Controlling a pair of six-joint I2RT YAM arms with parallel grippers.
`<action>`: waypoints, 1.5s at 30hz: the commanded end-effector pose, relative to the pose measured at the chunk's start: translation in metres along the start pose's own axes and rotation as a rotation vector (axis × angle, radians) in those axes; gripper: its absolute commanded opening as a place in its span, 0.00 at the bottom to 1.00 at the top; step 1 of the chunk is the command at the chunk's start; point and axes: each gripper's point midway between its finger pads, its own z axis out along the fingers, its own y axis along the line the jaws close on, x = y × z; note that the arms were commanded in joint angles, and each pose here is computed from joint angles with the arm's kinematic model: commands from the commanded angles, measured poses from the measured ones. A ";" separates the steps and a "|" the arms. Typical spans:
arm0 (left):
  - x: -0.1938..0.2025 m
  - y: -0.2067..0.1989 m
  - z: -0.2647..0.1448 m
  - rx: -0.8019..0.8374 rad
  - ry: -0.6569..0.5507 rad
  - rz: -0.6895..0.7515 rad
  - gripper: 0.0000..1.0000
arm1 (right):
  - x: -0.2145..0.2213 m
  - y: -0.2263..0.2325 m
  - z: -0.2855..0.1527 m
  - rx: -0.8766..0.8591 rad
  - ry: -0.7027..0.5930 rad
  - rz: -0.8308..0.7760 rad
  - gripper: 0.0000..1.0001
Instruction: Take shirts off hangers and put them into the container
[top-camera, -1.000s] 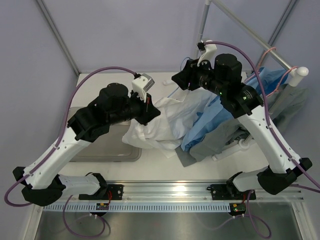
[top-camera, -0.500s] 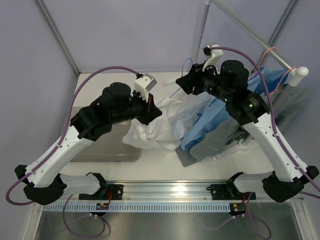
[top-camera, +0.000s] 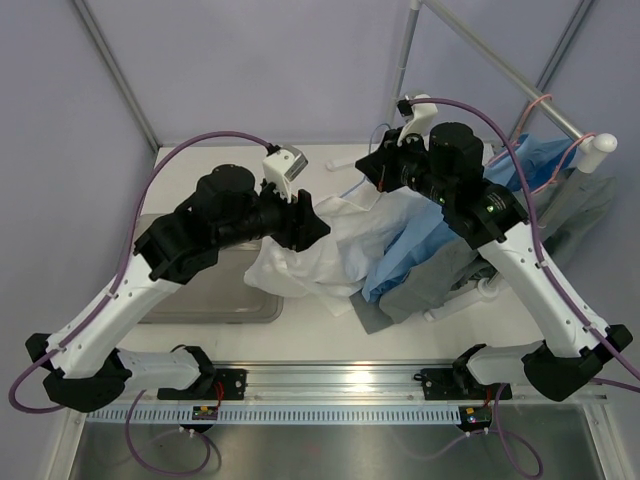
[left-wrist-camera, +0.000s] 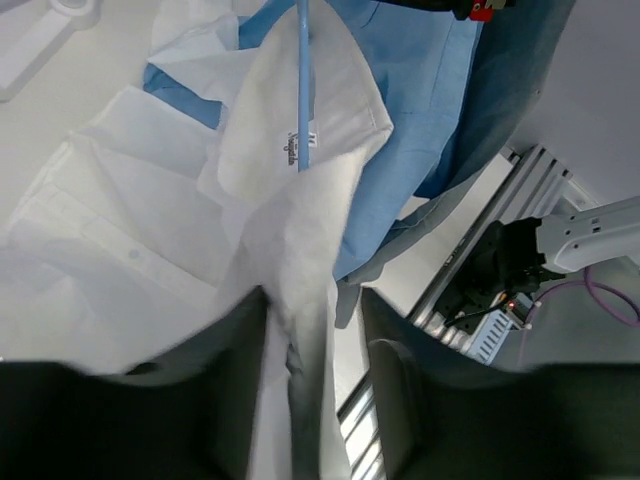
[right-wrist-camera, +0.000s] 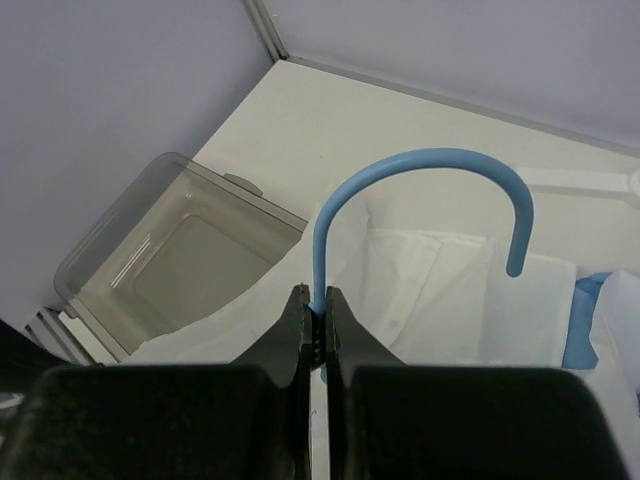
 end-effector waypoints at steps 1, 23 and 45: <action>-0.010 0.005 -0.013 -0.042 -0.060 -0.006 0.56 | -0.039 0.001 -0.019 0.049 -0.134 0.024 0.00; 0.030 0.036 -0.039 -0.188 -0.057 -0.067 0.00 | -0.068 -0.026 -0.063 0.248 -0.162 -0.058 0.00; 0.017 0.072 -0.110 -0.342 -0.470 -0.198 0.00 | -0.071 -0.119 -0.126 0.770 -0.355 0.287 0.00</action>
